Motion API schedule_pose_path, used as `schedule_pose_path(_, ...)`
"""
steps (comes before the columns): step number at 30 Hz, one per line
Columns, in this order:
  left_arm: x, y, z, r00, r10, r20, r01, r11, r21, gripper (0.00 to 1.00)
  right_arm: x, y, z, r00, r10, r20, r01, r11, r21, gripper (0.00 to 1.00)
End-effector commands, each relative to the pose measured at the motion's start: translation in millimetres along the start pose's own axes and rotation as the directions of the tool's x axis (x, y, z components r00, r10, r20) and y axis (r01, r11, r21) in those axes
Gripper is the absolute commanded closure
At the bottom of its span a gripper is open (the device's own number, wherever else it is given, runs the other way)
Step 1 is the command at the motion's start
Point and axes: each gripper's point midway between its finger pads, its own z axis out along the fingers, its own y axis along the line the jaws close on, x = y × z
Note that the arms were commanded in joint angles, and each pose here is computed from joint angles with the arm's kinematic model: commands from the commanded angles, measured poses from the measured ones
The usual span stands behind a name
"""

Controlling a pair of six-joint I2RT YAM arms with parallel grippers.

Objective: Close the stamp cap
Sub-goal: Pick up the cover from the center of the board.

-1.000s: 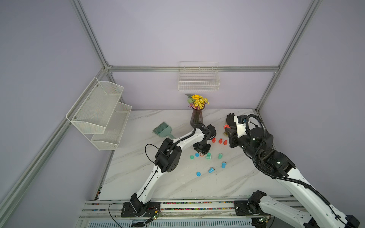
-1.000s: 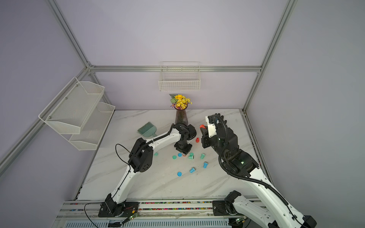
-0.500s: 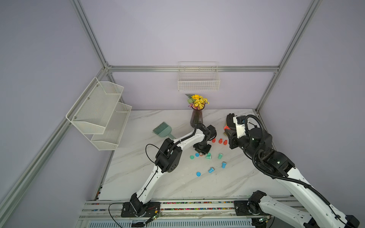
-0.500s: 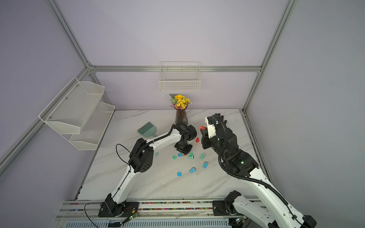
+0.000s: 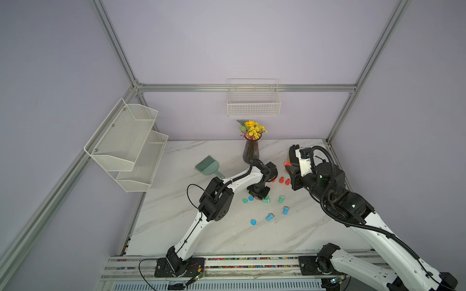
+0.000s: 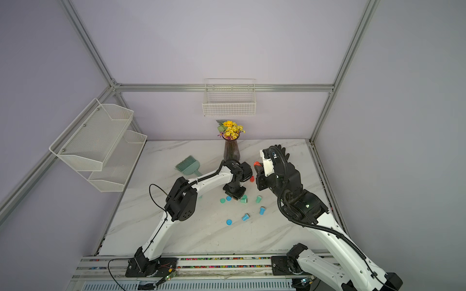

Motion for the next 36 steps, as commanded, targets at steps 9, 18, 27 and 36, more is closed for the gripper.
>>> schedule_pose_path(9,-3,-1,-5,0.999,-0.009,0.045,0.010,1.000,-0.029,0.64,-9,3,-2,1.000,0.002,0.010,-0.001,1.000,-0.017,1.00)
schedule_pose_path(18,2,-5,1,1.000,-0.003,0.026,0.003,1.000,-0.013,0.70,-8,4,0,1.000,-0.002,0.005,0.002,1.000,-0.022,1.00)
schedule_pose_path(27,-8,2,-27,0.995,-0.002,0.101,0.006,0.999,-0.038,0.73,-12,5,-2,1.000,-0.001,0.017,0.001,1.000,-0.024,1.00)
schedule_pose_path(36,-24,4,-135,0.946,-0.103,0.308,0.042,0.979,0.197,0.73,-33,5,-17,0.995,0.001,0.097,0.002,0.999,-0.035,1.00)
